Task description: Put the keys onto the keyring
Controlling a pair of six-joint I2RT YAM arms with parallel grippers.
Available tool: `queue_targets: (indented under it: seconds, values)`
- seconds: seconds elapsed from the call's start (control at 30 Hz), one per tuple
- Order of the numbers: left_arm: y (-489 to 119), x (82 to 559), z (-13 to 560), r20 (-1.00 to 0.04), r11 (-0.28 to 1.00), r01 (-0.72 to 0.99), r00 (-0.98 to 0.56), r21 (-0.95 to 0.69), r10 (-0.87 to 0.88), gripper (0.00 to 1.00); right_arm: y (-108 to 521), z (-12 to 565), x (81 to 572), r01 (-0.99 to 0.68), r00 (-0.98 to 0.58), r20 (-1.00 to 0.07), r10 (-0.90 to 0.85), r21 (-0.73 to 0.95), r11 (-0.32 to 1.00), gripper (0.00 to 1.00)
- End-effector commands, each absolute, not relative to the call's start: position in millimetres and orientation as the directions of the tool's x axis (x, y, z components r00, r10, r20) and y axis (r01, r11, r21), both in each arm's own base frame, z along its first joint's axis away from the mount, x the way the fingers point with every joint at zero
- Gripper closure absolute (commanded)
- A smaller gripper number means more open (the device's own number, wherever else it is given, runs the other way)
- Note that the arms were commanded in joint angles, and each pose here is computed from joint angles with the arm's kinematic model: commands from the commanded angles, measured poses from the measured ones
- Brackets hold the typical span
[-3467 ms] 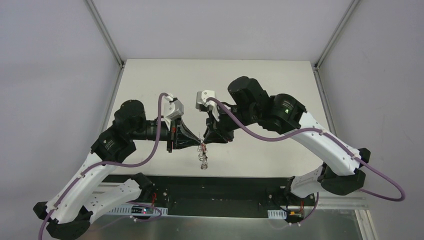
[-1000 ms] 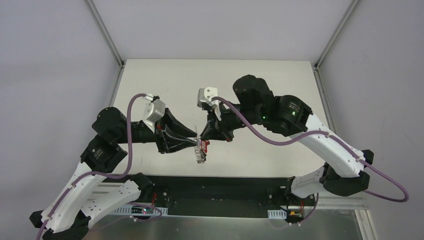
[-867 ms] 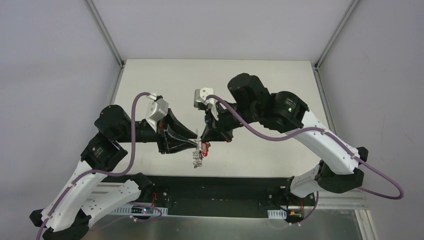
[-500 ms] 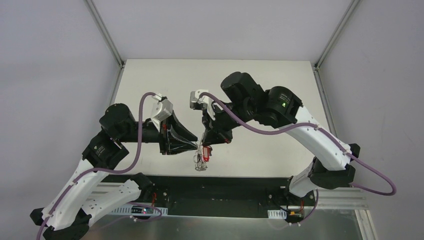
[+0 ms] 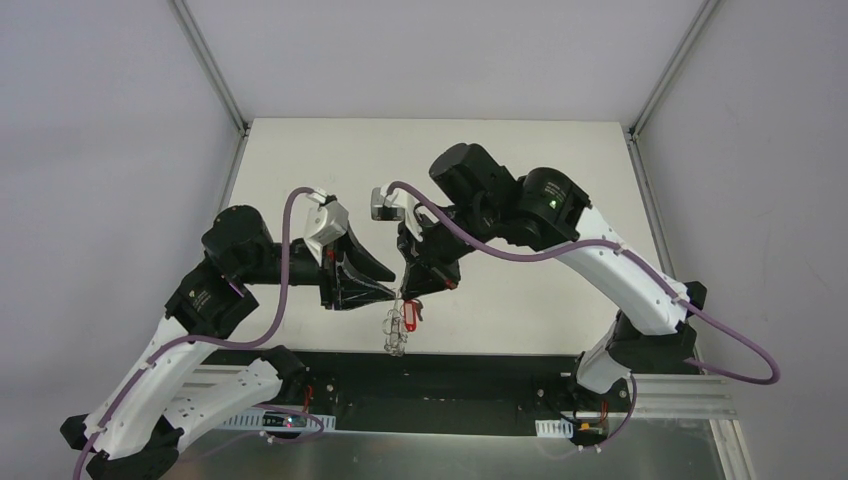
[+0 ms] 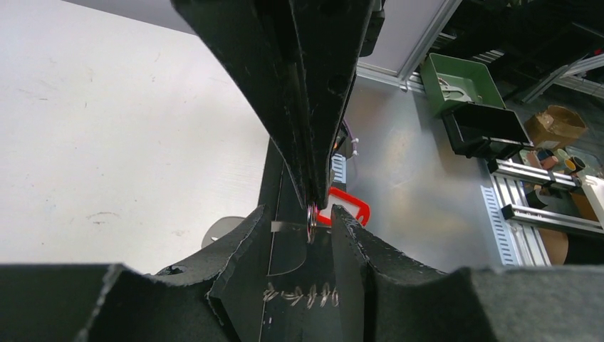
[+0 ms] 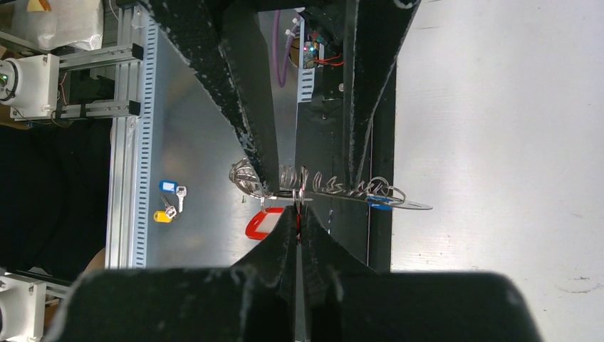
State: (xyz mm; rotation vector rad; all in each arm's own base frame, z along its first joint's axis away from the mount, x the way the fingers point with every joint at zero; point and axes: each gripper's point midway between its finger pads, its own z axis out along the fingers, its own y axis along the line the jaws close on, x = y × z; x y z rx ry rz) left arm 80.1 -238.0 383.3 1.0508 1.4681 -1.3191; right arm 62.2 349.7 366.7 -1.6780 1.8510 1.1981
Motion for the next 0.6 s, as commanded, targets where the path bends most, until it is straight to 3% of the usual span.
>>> queue_targets:
  seconds: [0.0, 0.47, 0.57]
  values:
    - [-237.2, 75.4, 402.7, -0.981, 0.039, 0.981, -0.192, -0.192, 0.010, 0.64, 352.5, 383.4, 54.6, -0.927, -0.233, -0.769, -0.595, 0.360, -0.103, 1.00]
    - [-239.5, 68.0, 397.3, -0.972, -0.013, 0.973, -0.230, -0.231, 0.048, 0.73, 354.6, 390.0, 57.8, -0.935, -0.230, -0.786, -0.574, 0.342, -0.094, 1.00]
    - [-239.5, 68.5, 396.2, -0.972, -0.012, 0.973, -0.230, -0.231, 0.054, 0.83, 354.4, 390.4, 57.9, -0.935, -0.230, -0.787, -0.573, 0.341, -0.093, 1.00]
